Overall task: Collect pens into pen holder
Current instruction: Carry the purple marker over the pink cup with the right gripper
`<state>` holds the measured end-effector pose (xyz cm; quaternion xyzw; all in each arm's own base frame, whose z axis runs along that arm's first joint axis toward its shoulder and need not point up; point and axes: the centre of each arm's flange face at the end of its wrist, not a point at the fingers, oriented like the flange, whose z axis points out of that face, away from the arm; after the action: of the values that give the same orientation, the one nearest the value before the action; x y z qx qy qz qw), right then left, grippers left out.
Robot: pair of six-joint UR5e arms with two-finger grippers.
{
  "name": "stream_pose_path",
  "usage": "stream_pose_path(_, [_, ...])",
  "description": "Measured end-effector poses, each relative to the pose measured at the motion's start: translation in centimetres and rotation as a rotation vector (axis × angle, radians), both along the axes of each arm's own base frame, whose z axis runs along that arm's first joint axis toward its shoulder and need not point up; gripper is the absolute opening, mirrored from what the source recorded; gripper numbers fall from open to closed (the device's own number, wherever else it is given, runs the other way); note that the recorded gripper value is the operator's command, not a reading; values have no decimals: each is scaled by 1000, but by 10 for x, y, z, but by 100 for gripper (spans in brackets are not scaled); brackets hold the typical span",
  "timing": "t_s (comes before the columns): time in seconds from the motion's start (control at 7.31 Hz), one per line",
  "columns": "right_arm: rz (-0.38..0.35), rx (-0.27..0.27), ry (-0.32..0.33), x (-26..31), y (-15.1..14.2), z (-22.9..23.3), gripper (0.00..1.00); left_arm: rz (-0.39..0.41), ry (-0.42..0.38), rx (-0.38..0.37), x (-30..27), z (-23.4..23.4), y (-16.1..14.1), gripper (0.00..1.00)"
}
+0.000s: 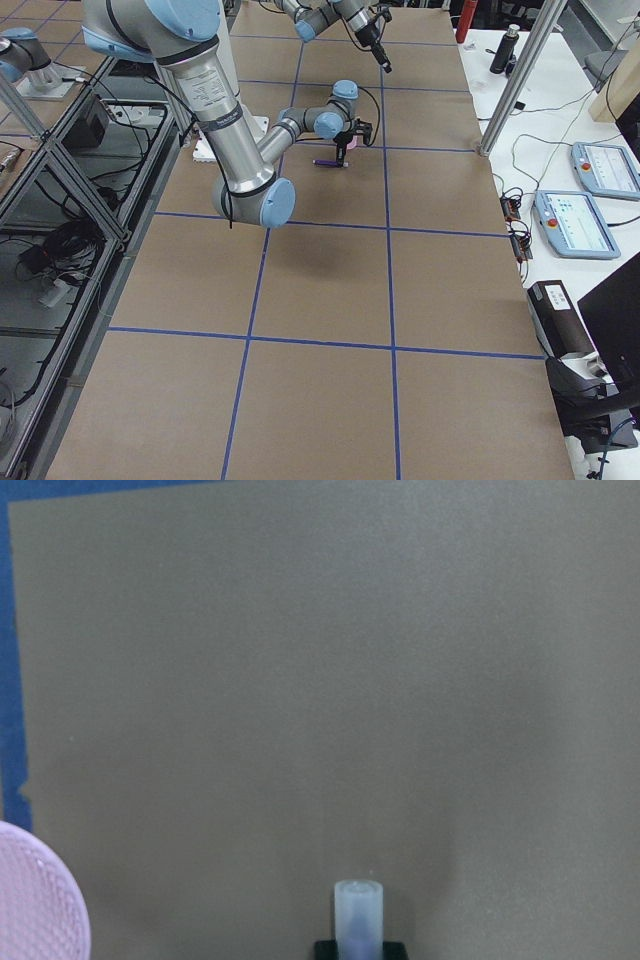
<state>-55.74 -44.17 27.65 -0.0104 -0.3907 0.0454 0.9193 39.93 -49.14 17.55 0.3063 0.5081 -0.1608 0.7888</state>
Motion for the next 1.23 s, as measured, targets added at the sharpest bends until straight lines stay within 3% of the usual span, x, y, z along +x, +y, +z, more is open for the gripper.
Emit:
stream_pose_path(0.41, [39,16,-84,54,-13,-30,0,-3,-1,0,-1,1,-1,100])
stream_pose_path(0.68, [79,73,-151,90,-13,-58,0,-13,-25,-10,-5,8,-9,100])
stream_pose_path(0.96, [152,174,-240,130,-15,-97,0,-20,-95,-11,-13,33,-22,100])
stream_pose_path(1.23, [277,329,-323,149,-21,-124,0,-15,-121,-20,-21,48,-28,100])
